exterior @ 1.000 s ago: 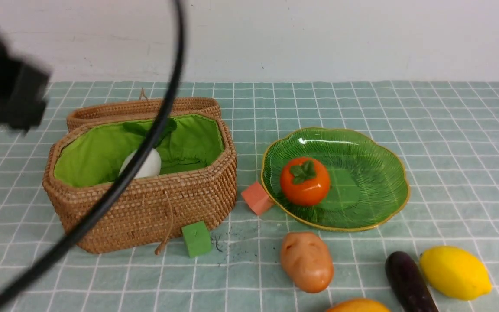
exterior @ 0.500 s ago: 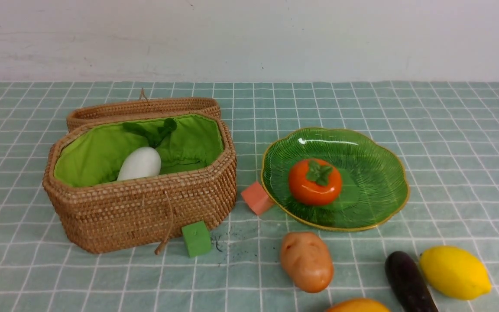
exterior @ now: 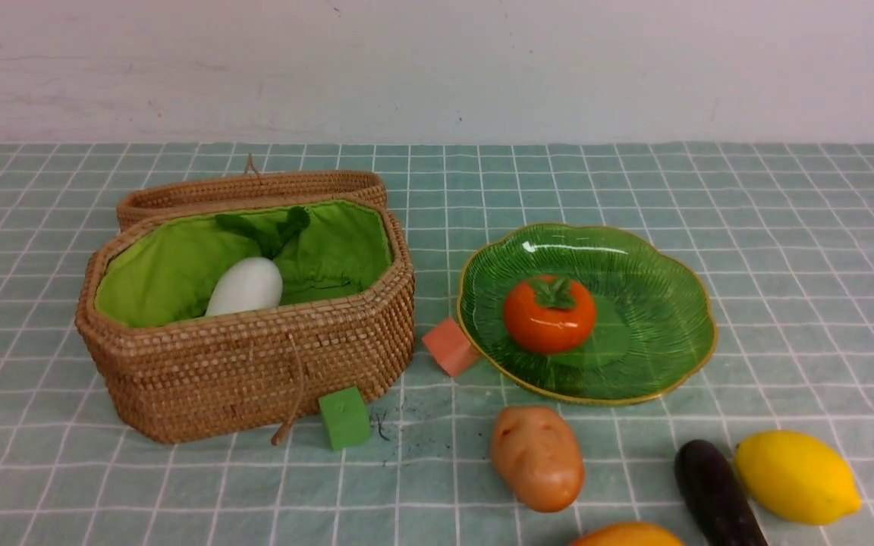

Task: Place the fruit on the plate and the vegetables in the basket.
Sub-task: Use the right arm to grab a lemon and put it into the right plate

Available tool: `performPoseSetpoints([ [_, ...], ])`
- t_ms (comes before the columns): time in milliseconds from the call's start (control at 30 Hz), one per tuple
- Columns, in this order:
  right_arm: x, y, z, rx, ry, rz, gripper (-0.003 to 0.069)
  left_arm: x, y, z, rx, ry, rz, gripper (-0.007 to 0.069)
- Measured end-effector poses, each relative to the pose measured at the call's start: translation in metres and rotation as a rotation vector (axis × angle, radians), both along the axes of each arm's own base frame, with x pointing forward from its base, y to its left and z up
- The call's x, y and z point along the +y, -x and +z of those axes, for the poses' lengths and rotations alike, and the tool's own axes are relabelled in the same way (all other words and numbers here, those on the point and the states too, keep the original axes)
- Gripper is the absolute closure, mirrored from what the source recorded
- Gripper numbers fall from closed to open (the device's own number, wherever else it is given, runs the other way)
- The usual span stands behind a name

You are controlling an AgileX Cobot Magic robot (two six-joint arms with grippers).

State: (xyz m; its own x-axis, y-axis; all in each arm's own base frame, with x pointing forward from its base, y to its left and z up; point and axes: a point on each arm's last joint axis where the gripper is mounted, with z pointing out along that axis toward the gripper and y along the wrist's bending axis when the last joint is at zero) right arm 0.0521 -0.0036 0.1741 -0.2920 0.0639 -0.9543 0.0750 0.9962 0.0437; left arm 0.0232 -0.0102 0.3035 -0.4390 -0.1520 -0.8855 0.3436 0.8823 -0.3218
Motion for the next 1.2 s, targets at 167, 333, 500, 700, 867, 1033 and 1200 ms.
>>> performPoseSetpoints([
  [167,0.000,0.000,0.000,0.000,0.000,0.000,0.0419,-0.001,-0.004,0.006,-0.099,0.025,0.007,0.0638],
  [333,0.000,0.000,0.000,0.000,0.000,0.000,0.0419,0.002,-0.007,0.012,-0.203,-0.017,0.088,0.0638],
  [500,0.000,0.000,0.000,0.000,0.000,0.000,0.0419,0.007,-0.021,-0.007,-0.260,-0.109,0.318,0.0638],
  [700,0.000,0.000,0.000,0.000,0.000,0.000,0.0419,0.013,-0.031,-0.046,-0.284,-0.109,0.436,0.0636],
  [867,0.000,0.000,0.000,0.000,0.000,0.000,0.0419,0.013,-0.030,-0.100,-0.244,-0.131,0.477,0.0631],
  [1033,0.000,0.000,0.000,0.000,0.000,0.000,0.0419,0.014,-0.029,-0.134,-0.063,-0.182,0.470,0.0628],
  [1200,0.000,0.000,0.000,0.000,0.000,0.000,0.0419,0.014,-0.028,-0.136,-0.046,-0.205,0.467,0.0625],
])
